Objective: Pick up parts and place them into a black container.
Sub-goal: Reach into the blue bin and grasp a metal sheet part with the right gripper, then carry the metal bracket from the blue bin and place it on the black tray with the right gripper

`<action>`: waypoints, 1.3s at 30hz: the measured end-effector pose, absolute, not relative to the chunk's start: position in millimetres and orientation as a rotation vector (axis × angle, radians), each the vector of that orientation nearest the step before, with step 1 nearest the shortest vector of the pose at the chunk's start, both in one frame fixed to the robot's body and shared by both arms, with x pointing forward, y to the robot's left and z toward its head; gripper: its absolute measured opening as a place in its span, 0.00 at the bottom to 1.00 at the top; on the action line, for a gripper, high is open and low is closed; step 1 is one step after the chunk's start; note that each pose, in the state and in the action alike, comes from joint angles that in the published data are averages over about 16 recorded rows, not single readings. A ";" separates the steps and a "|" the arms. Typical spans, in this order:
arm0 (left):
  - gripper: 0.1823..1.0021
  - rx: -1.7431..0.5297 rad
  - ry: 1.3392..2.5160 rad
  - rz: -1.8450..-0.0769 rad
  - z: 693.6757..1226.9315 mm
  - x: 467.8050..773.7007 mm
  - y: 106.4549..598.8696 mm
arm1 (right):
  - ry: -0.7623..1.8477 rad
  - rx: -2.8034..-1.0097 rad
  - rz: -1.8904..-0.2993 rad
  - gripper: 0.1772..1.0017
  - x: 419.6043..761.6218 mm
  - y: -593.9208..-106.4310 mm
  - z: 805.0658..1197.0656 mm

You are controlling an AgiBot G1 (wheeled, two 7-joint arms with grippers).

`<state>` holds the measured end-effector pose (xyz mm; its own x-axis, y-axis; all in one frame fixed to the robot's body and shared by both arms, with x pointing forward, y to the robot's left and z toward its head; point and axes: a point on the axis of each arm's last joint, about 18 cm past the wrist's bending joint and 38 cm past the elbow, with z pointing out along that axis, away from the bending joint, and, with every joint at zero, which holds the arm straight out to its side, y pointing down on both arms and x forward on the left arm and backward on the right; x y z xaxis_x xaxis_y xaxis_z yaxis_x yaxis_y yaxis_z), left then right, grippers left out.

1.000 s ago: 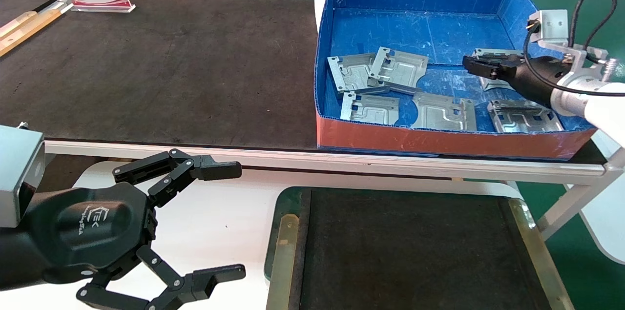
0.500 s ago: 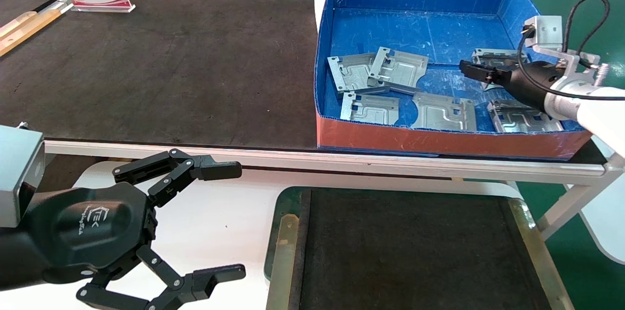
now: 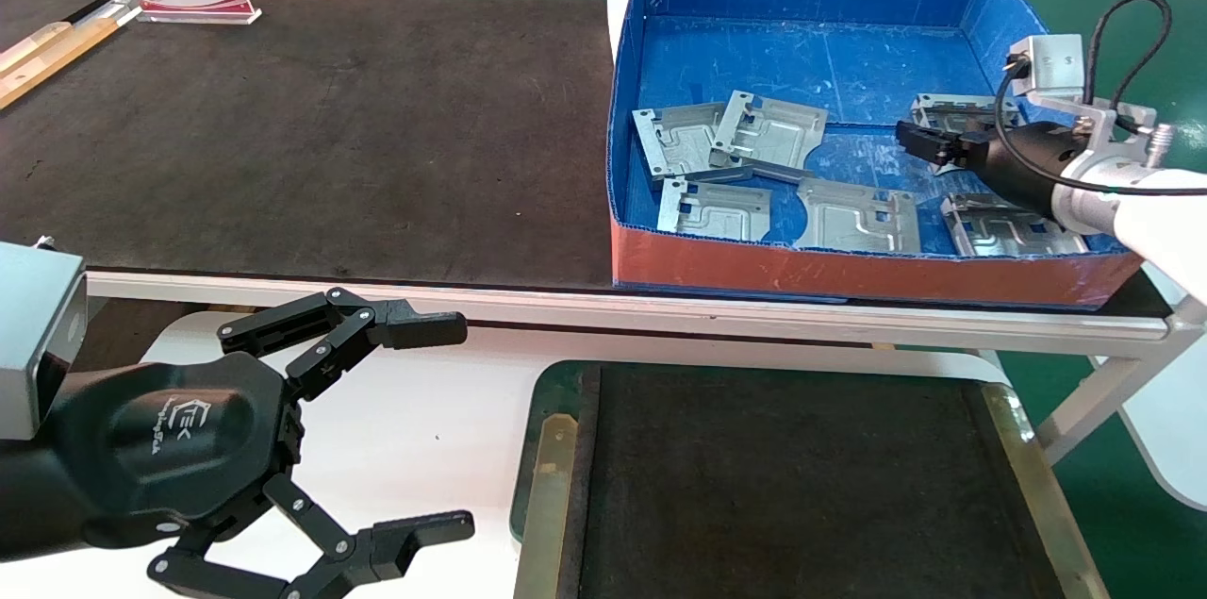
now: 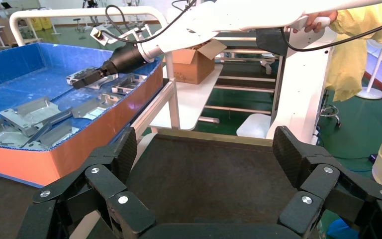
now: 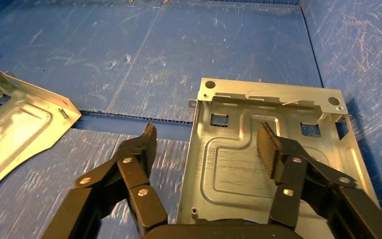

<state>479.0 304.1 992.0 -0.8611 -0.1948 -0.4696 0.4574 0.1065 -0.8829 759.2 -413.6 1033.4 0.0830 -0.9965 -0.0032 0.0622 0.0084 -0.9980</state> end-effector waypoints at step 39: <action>1.00 0.255 1.914 -1.805 992.0 479.0 304.1 | 1.088 -1.250 -1.180 0.02 758.7 -410.0 1033.1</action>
<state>479.0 304.1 992.0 -0.8611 -0.1948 -0.4696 0.4574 0.1065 -0.8829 758.7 -410.0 1033.1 0.0996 -0.9943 0.0376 0.0433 -0.0334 -0.9985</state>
